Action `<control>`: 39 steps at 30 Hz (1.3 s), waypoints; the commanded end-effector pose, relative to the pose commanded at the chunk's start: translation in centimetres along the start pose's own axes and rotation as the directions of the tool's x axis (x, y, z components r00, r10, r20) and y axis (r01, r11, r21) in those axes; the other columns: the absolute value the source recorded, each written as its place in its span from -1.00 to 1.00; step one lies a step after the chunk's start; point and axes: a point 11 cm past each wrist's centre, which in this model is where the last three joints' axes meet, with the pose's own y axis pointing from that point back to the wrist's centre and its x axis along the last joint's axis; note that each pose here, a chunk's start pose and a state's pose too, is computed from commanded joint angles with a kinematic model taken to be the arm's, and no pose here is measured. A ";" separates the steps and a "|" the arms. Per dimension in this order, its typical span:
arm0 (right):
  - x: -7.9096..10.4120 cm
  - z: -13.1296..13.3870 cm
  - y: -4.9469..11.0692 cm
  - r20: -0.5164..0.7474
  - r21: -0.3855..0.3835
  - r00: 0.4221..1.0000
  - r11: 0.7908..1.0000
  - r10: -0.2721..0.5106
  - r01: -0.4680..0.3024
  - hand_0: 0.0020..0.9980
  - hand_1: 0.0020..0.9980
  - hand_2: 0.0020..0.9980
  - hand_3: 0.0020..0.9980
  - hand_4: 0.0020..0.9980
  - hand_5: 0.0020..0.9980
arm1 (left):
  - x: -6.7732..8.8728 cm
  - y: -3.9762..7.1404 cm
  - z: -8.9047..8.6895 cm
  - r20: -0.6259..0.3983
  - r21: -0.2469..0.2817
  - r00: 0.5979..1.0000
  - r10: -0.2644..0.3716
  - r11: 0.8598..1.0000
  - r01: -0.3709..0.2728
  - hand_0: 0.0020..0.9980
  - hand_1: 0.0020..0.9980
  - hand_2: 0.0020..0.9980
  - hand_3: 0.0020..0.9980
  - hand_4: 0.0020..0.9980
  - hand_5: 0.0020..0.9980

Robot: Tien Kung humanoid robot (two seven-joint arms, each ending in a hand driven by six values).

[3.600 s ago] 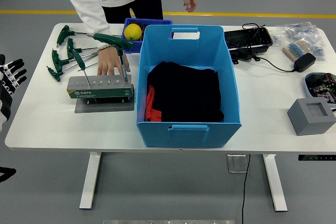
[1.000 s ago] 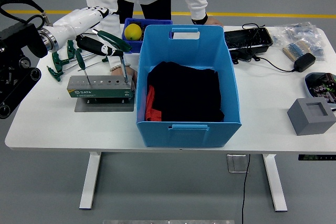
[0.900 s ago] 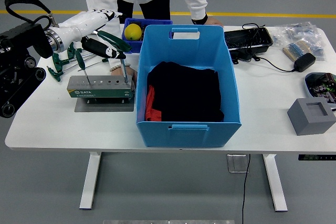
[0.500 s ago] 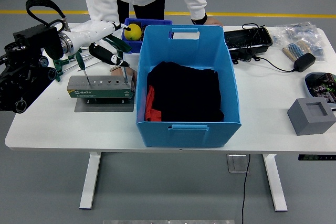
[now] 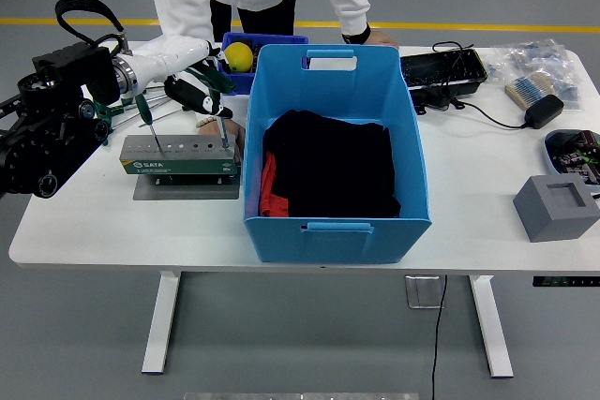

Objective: Lift tool from toolbox,place it in box,lift tool from toolbox,place it in box

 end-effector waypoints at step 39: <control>0.4 -0.7 0.1 -0.011 0.026 1.000 0.999 0.022 -0.021 0.53 0.53 0.62 0.30 0.82 0.47 | -0.9 -1.1 0.0 -0.072 0.070 0.997 0.020 0.997 -0.015 -0.34 -0.63 -0.57 -0.38 1.00 0.29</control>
